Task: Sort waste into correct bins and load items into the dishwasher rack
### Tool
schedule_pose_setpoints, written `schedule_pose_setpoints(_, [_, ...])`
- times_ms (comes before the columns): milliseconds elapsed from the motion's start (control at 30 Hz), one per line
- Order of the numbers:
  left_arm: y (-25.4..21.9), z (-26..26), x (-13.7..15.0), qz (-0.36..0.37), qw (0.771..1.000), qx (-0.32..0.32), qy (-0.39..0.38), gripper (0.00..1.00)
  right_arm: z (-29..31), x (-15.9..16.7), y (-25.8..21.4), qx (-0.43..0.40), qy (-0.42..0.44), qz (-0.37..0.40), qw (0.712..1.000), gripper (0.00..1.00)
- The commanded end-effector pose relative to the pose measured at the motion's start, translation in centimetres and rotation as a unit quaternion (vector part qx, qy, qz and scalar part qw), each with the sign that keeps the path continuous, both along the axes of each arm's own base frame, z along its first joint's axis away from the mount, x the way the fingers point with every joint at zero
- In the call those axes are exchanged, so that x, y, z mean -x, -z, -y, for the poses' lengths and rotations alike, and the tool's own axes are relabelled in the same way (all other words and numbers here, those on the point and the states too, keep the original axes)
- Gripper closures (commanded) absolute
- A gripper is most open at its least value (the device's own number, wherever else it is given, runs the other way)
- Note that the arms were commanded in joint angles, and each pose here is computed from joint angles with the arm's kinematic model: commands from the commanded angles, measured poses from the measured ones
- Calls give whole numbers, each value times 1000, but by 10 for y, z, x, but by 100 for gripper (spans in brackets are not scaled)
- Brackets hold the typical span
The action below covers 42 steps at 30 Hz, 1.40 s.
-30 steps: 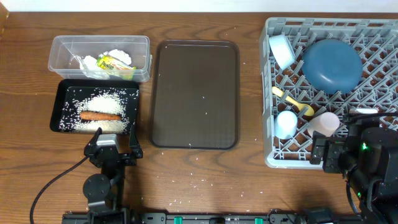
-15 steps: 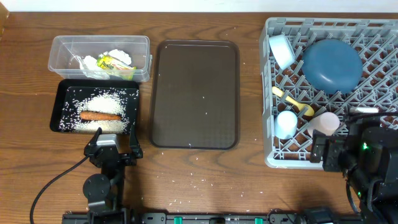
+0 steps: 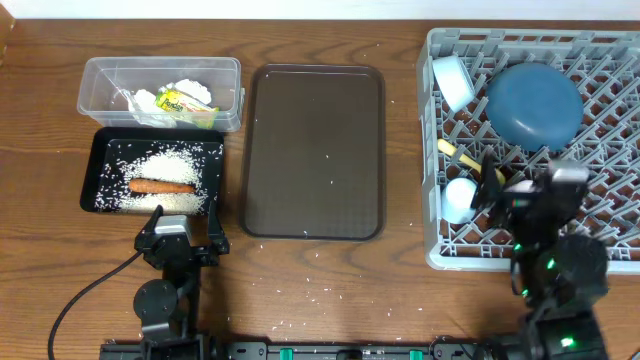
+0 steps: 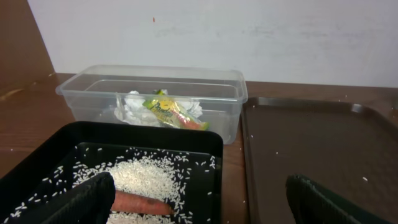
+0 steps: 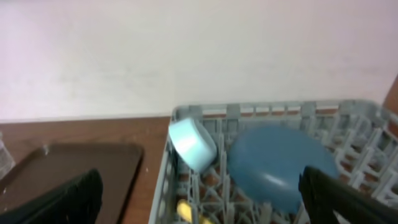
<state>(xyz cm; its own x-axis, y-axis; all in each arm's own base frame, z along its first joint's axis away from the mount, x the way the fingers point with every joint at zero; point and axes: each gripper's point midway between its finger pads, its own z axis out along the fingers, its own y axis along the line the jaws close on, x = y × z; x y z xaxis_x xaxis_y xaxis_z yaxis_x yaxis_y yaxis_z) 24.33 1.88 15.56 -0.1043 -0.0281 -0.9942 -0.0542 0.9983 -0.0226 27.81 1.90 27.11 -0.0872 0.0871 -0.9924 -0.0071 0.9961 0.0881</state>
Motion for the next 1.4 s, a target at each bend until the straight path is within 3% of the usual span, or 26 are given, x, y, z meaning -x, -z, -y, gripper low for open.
schedule_pose_setpoints(0, [16, 1, 0, -18, 1000, 0, 2, 10, -1, 9, 30, 3, -9, 14, 1000, 1])
schedule_pose_setpoints(500, [16, 1, 0, -18, 1000, 0, 2, 10, 2, 29, 105, 2, -9, 24, 1000, 1])
schedule_pose_setpoints(1367, [16, 1, 0, -18, 1000, 0, 2, 10, 0, 33, 112, -1, -17, 12, 1000, 1])
